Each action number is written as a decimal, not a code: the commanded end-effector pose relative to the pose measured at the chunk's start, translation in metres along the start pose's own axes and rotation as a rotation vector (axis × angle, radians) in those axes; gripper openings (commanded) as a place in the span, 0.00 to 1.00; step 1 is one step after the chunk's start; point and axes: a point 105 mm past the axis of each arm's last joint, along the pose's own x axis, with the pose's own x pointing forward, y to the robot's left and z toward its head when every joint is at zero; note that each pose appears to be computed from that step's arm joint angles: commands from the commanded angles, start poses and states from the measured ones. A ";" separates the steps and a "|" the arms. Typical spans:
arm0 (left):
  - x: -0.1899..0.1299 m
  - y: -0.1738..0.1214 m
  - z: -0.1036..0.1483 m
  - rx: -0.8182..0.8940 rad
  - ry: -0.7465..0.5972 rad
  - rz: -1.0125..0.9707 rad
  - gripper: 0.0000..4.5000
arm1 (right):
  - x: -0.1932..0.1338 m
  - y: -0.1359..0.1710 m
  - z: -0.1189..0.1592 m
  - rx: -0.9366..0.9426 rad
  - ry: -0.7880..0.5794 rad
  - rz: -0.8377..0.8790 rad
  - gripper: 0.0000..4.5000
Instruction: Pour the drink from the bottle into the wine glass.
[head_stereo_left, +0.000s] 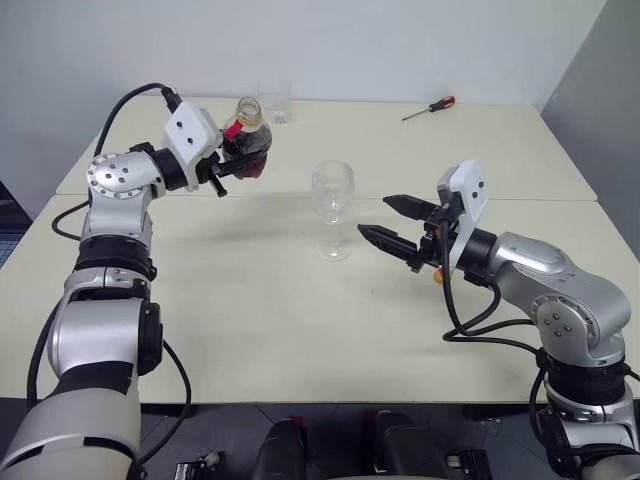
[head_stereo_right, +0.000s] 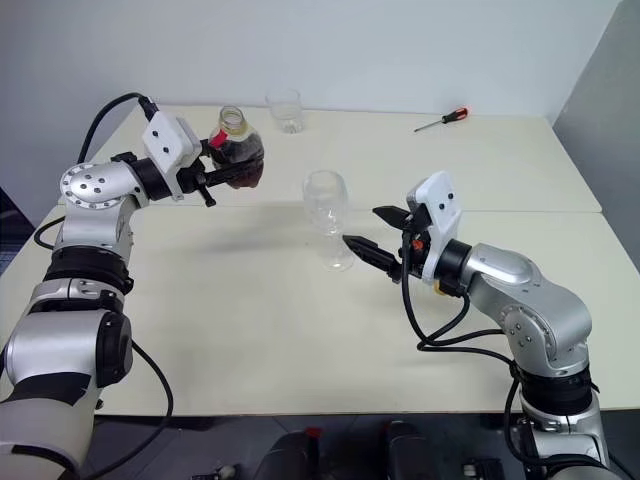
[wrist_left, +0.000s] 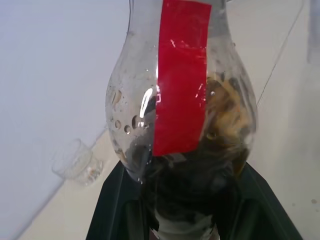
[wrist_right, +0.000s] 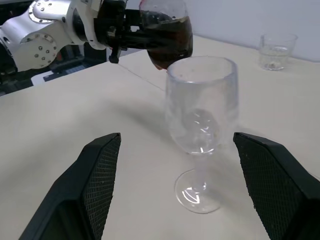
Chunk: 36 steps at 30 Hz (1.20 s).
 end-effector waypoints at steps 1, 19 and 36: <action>0.003 0.015 0.033 0.156 -0.061 0.003 0.28 | 0.001 -0.001 0.019 -0.061 -0.070 -0.009 0.86; 0.034 0.003 0.054 0.364 -0.070 -0.099 0.28 | 0.024 -0.009 0.036 -0.097 -0.158 -0.029 0.86; 0.051 -0.002 0.065 0.486 -0.051 -0.129 0.28 | 0.004 -0.007 0.018 -0.112 -0.121 -0.029 0.86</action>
